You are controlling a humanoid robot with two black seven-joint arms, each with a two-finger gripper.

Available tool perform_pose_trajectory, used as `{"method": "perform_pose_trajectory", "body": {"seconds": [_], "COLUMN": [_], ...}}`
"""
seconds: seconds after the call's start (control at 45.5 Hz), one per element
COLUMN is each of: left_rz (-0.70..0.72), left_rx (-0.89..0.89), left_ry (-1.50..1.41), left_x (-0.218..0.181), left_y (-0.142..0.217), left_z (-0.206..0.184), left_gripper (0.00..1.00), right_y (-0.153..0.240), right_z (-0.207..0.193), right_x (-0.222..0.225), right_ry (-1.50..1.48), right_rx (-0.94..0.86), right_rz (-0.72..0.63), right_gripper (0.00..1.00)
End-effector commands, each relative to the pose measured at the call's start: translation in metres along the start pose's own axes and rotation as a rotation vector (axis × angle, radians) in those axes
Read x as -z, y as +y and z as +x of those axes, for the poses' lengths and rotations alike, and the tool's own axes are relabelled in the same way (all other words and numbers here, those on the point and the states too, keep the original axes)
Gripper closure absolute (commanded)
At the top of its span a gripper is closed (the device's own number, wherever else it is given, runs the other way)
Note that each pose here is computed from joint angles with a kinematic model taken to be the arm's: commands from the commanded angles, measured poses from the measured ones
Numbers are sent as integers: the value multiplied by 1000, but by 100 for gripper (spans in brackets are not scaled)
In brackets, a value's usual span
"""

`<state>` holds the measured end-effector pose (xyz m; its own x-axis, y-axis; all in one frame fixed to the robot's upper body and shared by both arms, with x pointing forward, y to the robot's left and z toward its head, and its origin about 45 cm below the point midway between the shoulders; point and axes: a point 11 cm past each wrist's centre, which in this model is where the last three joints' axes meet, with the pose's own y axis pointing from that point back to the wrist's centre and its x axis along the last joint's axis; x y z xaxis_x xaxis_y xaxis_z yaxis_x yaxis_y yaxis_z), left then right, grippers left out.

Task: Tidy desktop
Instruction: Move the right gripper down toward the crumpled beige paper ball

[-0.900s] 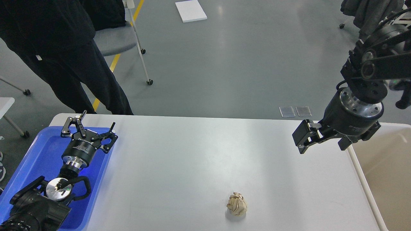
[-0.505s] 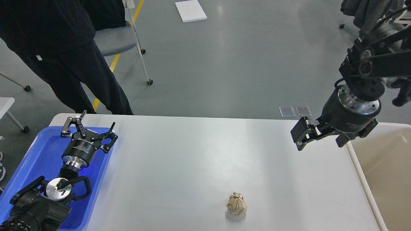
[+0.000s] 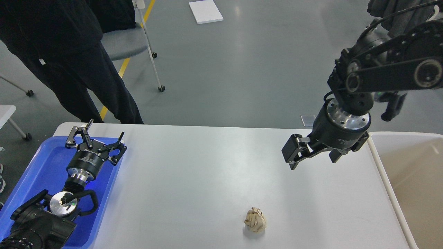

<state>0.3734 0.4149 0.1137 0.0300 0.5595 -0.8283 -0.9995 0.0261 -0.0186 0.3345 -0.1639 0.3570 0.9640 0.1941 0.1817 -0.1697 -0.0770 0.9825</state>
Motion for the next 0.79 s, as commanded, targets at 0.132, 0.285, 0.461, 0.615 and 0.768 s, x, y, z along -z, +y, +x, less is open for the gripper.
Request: {"method": "perform_pose_trajectory", "body": {"seconds": [0.132, 0.285, 0.461, 0.615, 0.768], "left_rz": [-1, -1, -1, -1, 0], "left_rx": [0, 0, 0, 0, 0], "left_ry": [1, 1, 1, 1, -1], "left_x": [0, 0, 0, 0, 0], "left_y": [0, 0, 0, 0, 0], "left_z": [0, 0, 0, 0, 0], "left_gripper": [0, 0, 0, 0, 0], "right_y": [-50, -71, -95, -118, -140], "right_z": [1, 5, -1, -4, -13], "right_x": [52, 49, 50, 50, 45], "right_ry": [-11, -50, -81, -110, -145], "right_rx": [-4, -24, -36, -61, -64], "right_rz": [110, 135, 164, 187, 193], "right_gripper": [0, 0, 0, 0, 0]}}
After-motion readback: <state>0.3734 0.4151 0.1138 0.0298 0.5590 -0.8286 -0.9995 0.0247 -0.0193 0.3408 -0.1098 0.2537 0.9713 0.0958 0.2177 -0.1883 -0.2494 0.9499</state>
